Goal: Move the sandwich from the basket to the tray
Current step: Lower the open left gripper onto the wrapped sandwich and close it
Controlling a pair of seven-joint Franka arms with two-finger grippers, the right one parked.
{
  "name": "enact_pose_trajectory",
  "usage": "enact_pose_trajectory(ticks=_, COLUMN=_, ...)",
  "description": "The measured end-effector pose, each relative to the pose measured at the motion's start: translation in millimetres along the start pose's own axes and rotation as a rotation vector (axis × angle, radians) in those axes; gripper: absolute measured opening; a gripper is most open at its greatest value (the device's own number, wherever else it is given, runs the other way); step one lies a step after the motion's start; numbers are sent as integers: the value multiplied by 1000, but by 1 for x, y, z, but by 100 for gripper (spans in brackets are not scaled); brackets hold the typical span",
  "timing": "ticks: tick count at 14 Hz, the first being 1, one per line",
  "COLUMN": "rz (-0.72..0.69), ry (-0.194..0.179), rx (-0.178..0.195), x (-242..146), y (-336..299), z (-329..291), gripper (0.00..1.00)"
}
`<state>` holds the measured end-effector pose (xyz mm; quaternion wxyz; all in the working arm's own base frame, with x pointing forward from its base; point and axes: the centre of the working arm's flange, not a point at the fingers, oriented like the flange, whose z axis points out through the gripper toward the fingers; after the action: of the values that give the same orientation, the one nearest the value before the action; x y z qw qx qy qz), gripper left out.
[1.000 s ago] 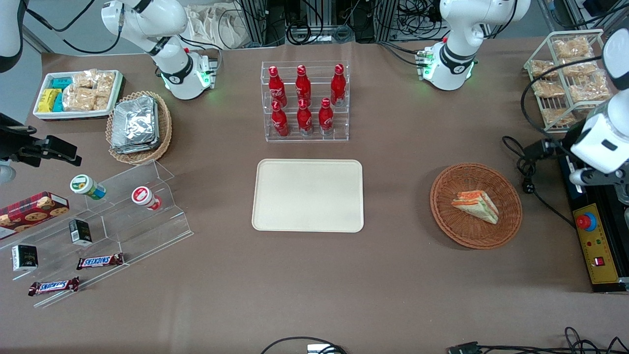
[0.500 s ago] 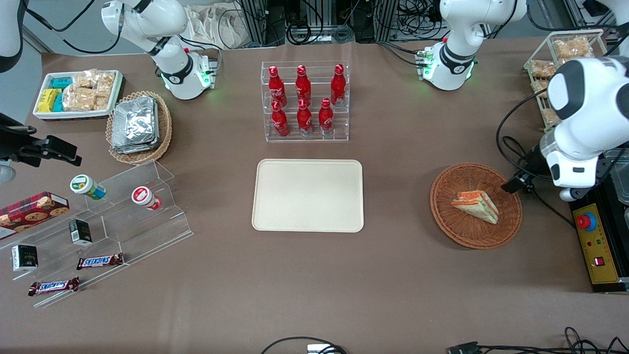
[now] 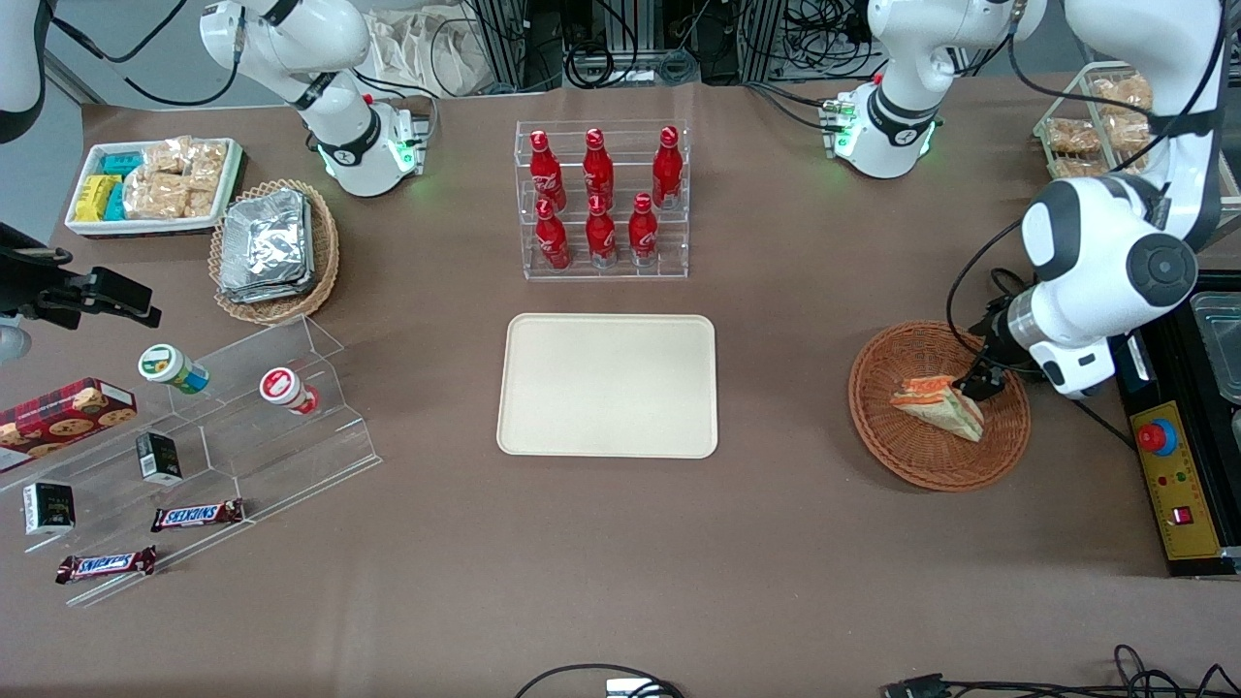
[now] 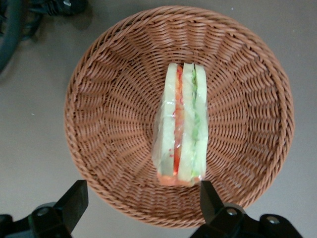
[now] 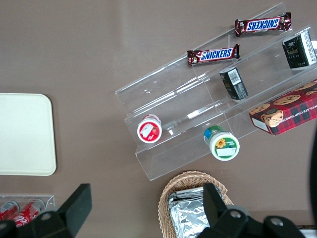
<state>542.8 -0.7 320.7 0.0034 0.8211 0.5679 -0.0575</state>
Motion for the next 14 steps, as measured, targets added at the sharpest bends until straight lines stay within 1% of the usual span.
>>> enact_pose_trajectory(ticks=2, rz=-57, ry=-13, rx=-18, x=11, y=0, z=6, gripper=100)
enact_pose_trajectory(ticks=5, rz=-94, ry=-7, rx=-34, x=15, y=4, z=16, gripper=100)
enact_pose_trajectory(ticks=10, rz=-99, ry=5, rx=-31, x=16, y=11, z=42, gripper=100)
enact_pose_trajectory(ticks=14, rz=-84, ry=14, rx=-17, x=8, y=18, z=69, gripper=100)
